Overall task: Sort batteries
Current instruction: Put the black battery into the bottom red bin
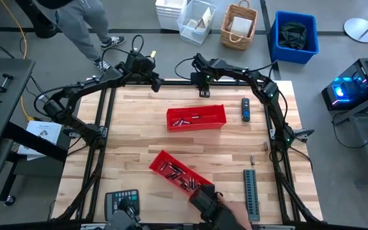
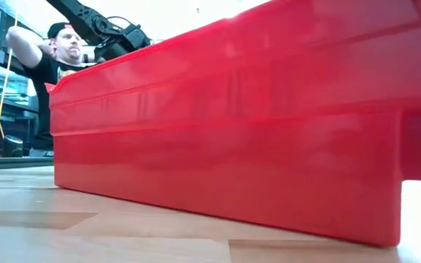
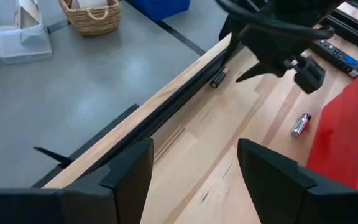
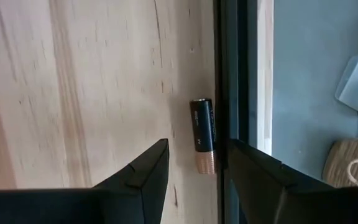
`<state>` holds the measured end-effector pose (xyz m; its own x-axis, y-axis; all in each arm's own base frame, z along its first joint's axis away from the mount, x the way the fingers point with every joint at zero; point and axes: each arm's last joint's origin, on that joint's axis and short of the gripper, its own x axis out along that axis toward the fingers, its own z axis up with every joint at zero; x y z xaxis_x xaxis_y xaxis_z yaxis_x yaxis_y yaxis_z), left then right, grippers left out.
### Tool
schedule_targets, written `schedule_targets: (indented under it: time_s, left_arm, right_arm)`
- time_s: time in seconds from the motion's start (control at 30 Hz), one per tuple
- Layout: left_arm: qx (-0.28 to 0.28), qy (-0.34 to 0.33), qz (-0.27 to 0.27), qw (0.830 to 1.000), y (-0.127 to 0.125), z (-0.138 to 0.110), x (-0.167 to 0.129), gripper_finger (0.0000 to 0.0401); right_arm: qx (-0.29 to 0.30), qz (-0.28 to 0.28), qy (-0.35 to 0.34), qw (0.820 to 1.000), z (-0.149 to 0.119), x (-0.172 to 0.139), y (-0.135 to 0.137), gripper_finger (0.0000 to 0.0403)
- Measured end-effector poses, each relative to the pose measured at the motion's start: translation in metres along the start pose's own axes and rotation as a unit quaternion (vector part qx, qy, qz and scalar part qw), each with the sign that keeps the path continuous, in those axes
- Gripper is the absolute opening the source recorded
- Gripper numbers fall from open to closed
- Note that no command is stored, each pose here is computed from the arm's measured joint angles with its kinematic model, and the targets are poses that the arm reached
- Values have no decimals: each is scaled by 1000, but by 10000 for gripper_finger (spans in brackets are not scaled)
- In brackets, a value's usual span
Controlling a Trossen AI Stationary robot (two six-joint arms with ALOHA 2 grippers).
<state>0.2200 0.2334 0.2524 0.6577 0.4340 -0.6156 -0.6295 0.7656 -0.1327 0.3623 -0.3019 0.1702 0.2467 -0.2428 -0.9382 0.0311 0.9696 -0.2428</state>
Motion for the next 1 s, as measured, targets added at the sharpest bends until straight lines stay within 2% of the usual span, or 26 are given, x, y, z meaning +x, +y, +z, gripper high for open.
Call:
schedule_targets:
  time_s: [0.33,0.5,0.63,0.73,0.87,1.0]
  left_arm:
    - [11,-1,1,1000,1,0,0,227]
    - [23,-1,-2,1000,-1,0,0,227]
    - [22,4,-2,1000,-1,-1,0,227]
    - [24,4,-2,1000,-1,-1,0,227]
    - [32,-4,-2,999,0,1,0,227]
    - [29,-5,1,1000,2,1,-1,227]
  right_arm:
    - [2,30,17,999,-5,4,4,160]
    - [-20,-18,12,1000,-1,4,-2,160]
    - [-19,6,23,1000,-5,4,1,160]
    - [-20,-19,22,999,-2,4,-1,160]
    - [-3,-53,14,998,8,-6,-5,160]
    - [31,-42,-2,999,15,-28,-13,160]
